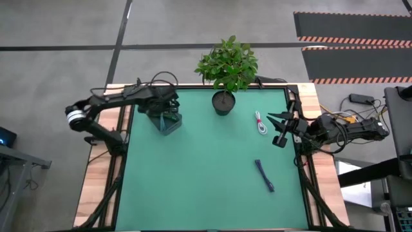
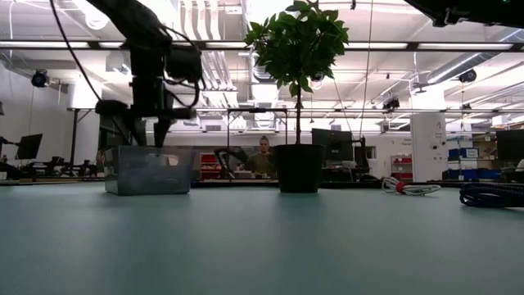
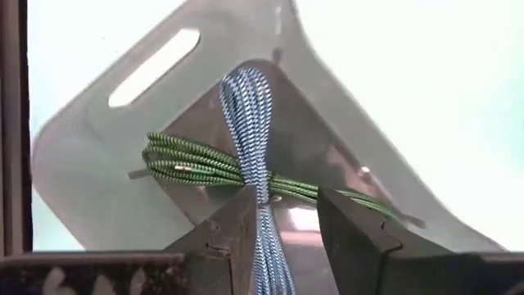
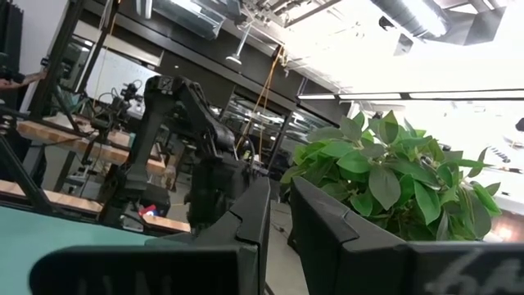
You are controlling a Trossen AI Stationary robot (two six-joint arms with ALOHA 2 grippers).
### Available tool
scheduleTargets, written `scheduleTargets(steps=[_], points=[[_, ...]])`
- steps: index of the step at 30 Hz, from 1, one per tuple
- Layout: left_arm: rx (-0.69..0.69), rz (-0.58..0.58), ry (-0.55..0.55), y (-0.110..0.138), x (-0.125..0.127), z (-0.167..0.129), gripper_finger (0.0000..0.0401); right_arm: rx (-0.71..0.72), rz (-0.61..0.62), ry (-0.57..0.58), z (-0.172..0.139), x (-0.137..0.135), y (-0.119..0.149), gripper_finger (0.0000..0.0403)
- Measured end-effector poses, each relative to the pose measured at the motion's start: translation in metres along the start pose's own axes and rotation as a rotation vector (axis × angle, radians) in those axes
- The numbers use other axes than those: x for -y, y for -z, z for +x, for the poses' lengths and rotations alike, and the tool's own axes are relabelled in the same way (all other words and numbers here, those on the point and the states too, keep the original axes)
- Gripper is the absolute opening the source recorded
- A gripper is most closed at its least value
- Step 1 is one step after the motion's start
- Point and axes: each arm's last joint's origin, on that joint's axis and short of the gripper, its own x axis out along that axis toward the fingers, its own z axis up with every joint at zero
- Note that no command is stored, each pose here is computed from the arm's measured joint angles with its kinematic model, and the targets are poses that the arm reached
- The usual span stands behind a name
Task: Pick and place USB-C Cables
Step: Put the white charger cable into the gray bin
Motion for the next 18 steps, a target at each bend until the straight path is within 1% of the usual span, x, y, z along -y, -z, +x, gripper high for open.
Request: scheduleTargets(steps=[4, 9, 15, 18], points=[[0.082, 0.012, 0.099, 0.003, -0.004, -0.029, 0.0114, 0.001, 0.005, 0.001, 0.000, 0.000, 0.000, 0.0043], [0.252, 0.102, 0.244, 0.015, -0.007, -0.067, 0.0114, 0.016, 0.049, 0.007, 0.000, 0.002, -0.004, 0.0043], [0.422, 0.270, 0.453, 0.033, -0.001, -0.104, 0.0114, 0.017, 0.082, 0.007, 0.001, 0.003, -0.005, 0.0043], [0.480, 0.391, 0.532, 0.043, 0.007, -0.115, 0.0114, 0.018, 0.103, 0.007, 0.000, 0.003, -0.005, 0.0043]])
